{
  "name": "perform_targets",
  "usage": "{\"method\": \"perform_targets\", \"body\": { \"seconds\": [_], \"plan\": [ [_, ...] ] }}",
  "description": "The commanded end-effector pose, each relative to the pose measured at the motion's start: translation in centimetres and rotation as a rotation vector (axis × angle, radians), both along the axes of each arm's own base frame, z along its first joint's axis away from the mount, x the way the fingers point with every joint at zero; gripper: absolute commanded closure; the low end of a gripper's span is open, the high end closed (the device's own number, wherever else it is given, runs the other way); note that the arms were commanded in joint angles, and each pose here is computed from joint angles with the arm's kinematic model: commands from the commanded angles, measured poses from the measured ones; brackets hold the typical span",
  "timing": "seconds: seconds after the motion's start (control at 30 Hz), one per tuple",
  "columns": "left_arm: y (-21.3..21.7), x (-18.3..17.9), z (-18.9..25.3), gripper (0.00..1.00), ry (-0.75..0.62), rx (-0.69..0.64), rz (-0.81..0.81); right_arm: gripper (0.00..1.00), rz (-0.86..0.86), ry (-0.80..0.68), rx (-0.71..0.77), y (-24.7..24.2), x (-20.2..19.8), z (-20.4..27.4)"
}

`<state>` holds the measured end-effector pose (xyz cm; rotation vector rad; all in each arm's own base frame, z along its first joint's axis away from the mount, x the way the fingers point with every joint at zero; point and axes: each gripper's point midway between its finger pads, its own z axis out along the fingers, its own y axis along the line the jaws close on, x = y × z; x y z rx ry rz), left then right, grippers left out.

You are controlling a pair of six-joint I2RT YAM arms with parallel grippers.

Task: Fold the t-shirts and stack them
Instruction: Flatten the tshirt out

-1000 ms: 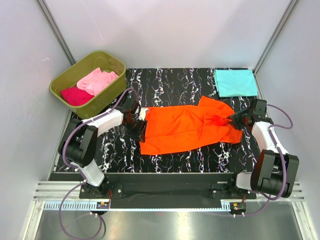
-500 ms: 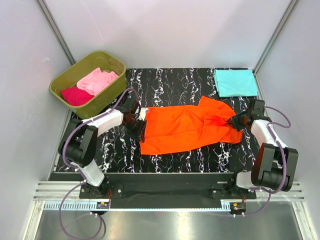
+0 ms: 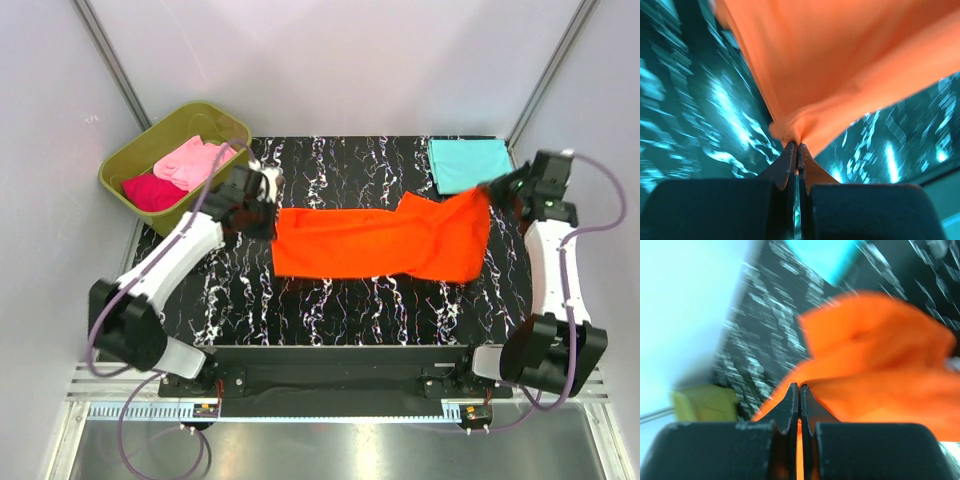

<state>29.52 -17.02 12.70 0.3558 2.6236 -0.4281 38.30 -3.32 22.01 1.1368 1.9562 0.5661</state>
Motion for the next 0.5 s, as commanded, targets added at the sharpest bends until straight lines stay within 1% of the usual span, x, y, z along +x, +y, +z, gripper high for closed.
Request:
{"method": "perform_targets", "body": {
  "seconds": [0.0,0.03,0.07,0.1,0.13,0.17,0.23,0.27,0.3,0.33,0.37,0.4,0.43,0.47],
  "plan": [
    [2.3,2.7,10.5,1.0,-0.29,-0.004,0.176,1.0,-0.022,-0.17,-0.104,-1.3,-0.3,9.4],
    [3.5,2.8,11.8,1.0,-0.327,0.021,0.238,1.0,-0.045,-0.168,-0.112,-1.6,-1.1,10.3],
    [4.0,3.0,14.2,1.0,-0.387,0.009,0.274,1.0,-0.06,-0.216,-0.126,-1.8,-1.4,12.9],
    [4.7,2.5,16.6,1.0,-0.452,-0.014,0.312,1.0,-0.072,-0.234,-0.133,-1.9,-1.9,14.0],
    [6.0,2.6,18.3,1.0,-0.506,-0.008,0.386,1.0,-0.091,-0.249,-0.135,-1.8,-3.0,15.3],
    [6.8,1.9,21.9,1.0,-0.592,-0.052,0.43,1.0,-0.098,-0.298,-0.143,-1.6,-3.7,17.7],
    [8.2,1.2,25.7,1.0,-0.686,-0.101,0.507,1.0,-0.104,-0.351,-0.136,-0.8,-5.8,20.4],
    [8.7,0.4,29.1,1.0,-0.756,-0.154,0.531,1.0,-0.103,-0.405,-0.143,-0.4,-7.0,22.8],
    [9.4,-0.8,31.4,1.0,-0.811,-0.199,0.549,1.0,-0.108,-0.436,-0.139,-0.1,-8.0,24.2],
    [9.7,-1.6,33.3,1.0,-0.849,-0.25,0.574,1.0,-0.114,-0.464,-0.137,0.5,-9.8,25.5],
    [10.5,-3.6,36.2,1.0,-0.917,-0.322,0.59,1.0,-0.118,-0.529,-0.149,1.0,-11.6,28.1],
    [10.7,-4.6,37.5,1.0,-0.946,-0.37,0.594,1.0,-0.125,-0.566,-0.149,1.3,-13.0,29.5],
    [10.5,-5.6,38.8,1.0,-0.967,-0.442,0.581,1.0,-0.127,-0.607,-0.157,2.0,-15.3,30.7],
    [10.5,-6.7,39.8,1.0,-0.986,-0.487,0.571,1.0,-0.13,-0.67,-0.169,2.6,-17.5,32.8]
  ]
}}
